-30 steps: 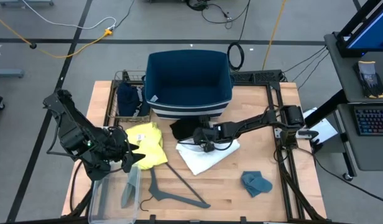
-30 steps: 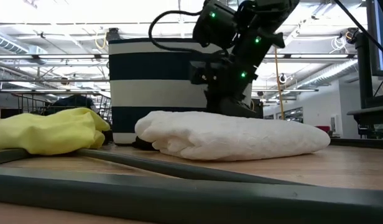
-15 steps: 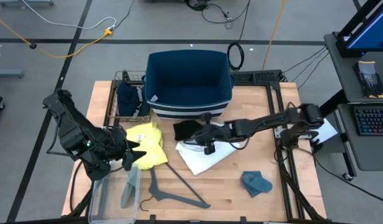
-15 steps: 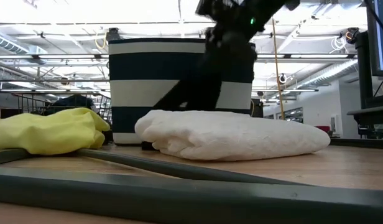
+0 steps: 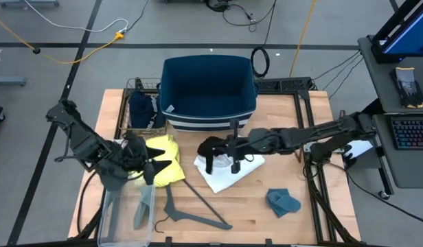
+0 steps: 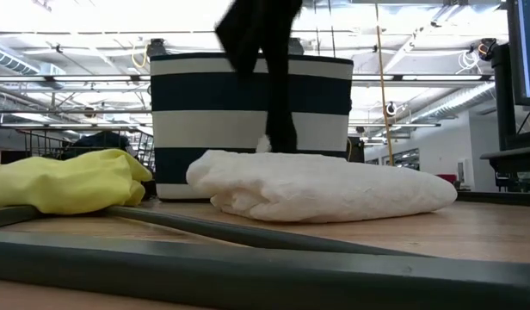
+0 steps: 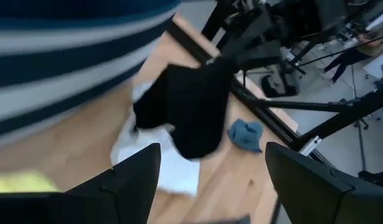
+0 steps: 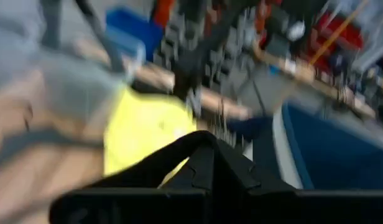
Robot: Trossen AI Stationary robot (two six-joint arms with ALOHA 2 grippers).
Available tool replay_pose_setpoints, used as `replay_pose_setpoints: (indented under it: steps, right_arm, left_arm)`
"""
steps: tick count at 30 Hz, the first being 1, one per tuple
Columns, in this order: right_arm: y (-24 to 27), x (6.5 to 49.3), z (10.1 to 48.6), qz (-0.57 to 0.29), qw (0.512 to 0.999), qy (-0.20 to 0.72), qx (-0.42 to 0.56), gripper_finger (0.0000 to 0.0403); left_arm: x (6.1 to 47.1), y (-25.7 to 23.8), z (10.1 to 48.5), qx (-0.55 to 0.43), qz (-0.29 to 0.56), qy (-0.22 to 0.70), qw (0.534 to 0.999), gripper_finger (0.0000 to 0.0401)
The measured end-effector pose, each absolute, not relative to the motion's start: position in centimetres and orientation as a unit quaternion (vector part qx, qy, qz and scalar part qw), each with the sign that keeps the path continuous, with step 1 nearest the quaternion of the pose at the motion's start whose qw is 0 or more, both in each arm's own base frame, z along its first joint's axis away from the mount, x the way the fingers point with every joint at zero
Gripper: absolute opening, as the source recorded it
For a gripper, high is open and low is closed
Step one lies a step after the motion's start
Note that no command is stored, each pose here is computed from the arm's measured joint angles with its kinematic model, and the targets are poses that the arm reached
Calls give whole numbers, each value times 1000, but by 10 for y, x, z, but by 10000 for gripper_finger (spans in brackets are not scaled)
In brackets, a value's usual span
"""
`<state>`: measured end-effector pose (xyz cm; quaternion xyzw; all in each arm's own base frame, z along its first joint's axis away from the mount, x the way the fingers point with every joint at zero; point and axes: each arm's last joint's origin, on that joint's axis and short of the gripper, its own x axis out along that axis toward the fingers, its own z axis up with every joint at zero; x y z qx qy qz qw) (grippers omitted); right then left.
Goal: Pick & Place Cloths
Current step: Put the black sock into the transparent bin
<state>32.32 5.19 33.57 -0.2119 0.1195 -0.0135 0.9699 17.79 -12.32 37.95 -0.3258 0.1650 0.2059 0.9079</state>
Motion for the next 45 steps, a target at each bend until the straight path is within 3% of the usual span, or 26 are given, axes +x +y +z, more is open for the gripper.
replay_pose_setpoints:
  steps: [12,22,31,45]
  right_arm:
    - [66,317,380,85,974,-110,-177,0]
    - [71,321,377,97,981,-108,-124,0]
    - [78,327,372,104,981,-123,-111,0]
    - [79,331,366,107,983,-106,-106,0]
  left_arm:
    - [208,-108,404,-240,138,109,955,294]
    - [219,-105,420,-162,93,56,981,294]
    - [250,-109,408,-110,53,66,990,295]
    - [290,-107,390,-142,-59,88,984,295]
